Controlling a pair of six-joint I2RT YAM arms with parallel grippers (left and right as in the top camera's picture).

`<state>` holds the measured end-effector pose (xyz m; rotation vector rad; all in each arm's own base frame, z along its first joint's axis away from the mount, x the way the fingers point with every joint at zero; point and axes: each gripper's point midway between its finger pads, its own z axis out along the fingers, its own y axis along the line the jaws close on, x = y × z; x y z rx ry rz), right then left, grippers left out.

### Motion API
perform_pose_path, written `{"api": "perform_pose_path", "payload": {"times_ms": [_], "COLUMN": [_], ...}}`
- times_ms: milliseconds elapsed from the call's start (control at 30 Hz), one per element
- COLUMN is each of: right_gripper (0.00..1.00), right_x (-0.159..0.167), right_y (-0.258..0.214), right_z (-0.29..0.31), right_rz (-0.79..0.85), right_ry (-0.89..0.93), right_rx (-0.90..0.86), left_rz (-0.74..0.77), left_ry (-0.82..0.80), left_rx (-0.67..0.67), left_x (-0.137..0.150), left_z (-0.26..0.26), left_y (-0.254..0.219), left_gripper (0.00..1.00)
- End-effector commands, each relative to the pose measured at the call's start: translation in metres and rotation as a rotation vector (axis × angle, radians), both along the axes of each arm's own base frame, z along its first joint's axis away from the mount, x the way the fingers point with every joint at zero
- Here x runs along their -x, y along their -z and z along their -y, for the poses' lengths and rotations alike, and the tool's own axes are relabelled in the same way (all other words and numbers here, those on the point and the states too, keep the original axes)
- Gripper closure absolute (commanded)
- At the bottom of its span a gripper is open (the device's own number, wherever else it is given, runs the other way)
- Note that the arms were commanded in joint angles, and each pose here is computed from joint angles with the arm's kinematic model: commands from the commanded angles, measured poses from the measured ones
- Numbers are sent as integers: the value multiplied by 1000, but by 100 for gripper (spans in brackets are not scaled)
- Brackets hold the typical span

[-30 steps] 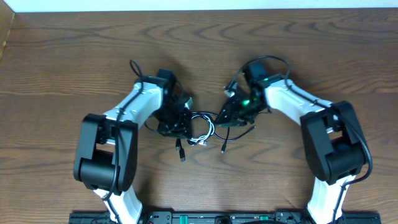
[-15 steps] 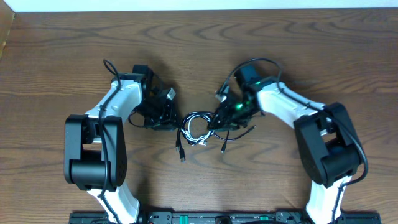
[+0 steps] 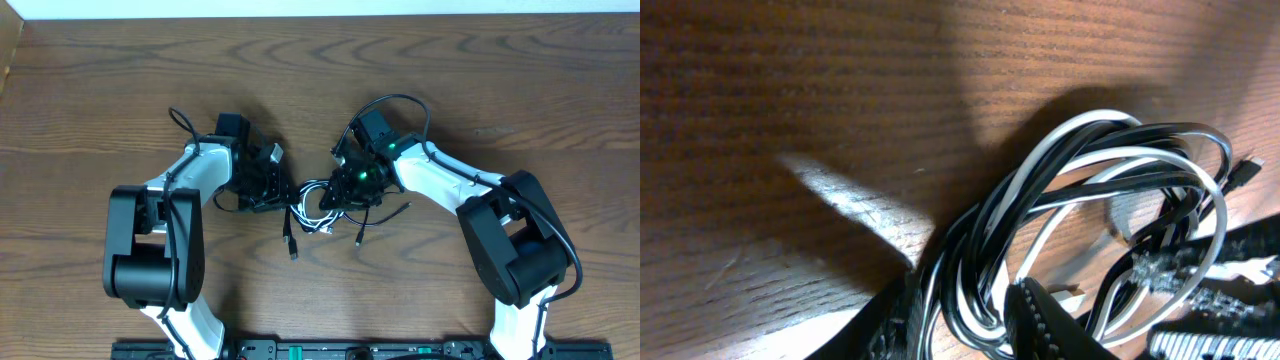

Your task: Untangle cables

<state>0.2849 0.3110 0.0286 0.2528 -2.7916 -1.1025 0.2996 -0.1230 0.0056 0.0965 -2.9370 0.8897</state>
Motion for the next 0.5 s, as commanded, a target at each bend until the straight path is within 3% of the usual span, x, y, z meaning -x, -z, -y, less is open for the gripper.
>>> {"api": "perform_pose_path", "payload": {"times_ms": [0,233,333,400,467], "right_gripper": [72,78,86,97,99], "right_x": [-9,-16,-14,-14,-11], "right_y": [-6,1,2,2,-2], "right_z": [2,7,5,5,2], "right_rz": [47,84,88,87,70], "right_ry": [31,53,48,47,37], "right_rx": [22,80,85,85,56], "left_rz": [-21,-30,-40,-45,-47], "left_ry": [-8,-8,-8,-8,-8], "left_rx": [-14,-14,-15,-16,-16], "left_x": [9,15,19,21,22], "left_z": [-2,-2,-3,-3,-3], "left_y": [5,10,14,15,15], "left_gripper": [65,66,68,76,85]}}
